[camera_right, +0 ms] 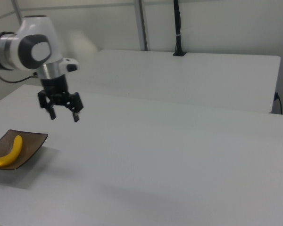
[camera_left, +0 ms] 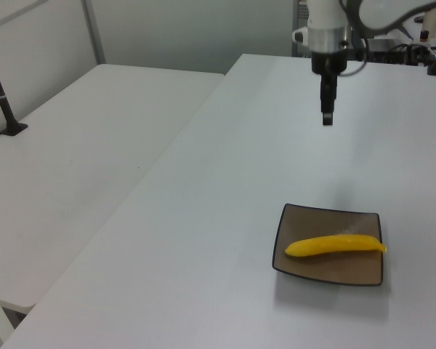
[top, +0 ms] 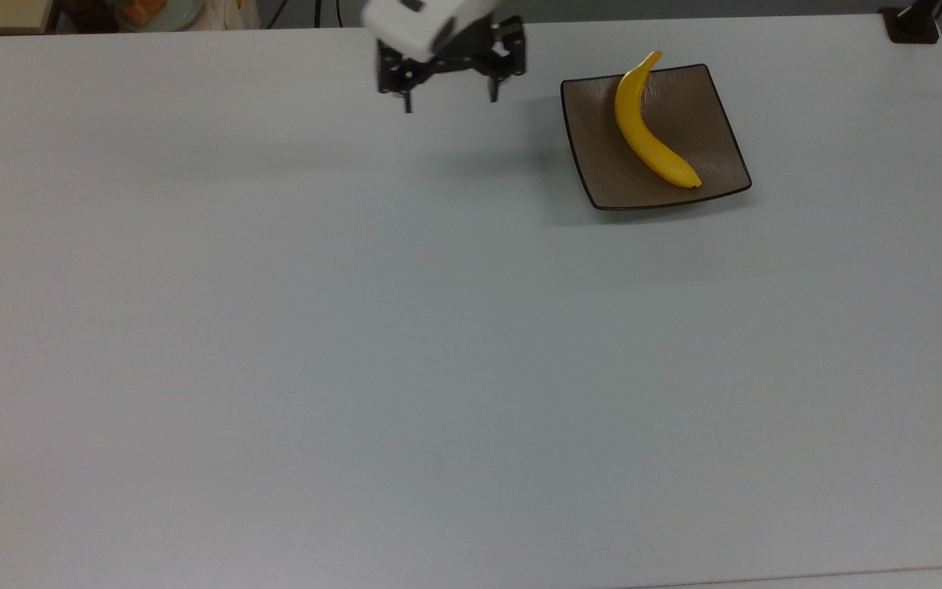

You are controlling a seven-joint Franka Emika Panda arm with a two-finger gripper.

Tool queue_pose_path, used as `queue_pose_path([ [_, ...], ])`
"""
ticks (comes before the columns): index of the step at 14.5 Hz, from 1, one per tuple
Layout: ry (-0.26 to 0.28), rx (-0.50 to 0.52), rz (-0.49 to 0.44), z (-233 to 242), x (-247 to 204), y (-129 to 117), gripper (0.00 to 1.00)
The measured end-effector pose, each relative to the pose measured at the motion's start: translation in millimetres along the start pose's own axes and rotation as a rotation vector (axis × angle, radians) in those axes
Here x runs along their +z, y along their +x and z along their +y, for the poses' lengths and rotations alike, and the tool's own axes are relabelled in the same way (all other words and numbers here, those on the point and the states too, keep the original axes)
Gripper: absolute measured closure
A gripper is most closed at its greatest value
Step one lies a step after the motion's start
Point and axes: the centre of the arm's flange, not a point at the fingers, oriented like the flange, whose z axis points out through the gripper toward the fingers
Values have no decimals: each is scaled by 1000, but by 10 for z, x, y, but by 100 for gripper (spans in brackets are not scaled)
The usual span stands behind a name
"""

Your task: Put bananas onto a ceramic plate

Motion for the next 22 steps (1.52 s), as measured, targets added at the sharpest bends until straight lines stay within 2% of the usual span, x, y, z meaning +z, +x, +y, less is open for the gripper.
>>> queue_pose_path([
  [2, 24, 44, 14, 296, -60, -3, 0],
  [6, 63, 65, 27, 674, -93, -43, 0],
  [12, 72, 72, 32, 751, -100, -52, 0],
  [13, 71, 70, 32, 748, -100, -52, 0],
  [19, -11, 38, 21, 747, -98, -52, 0],
  [22, -20, 36, 20, 755, -98, -53, 0],
])
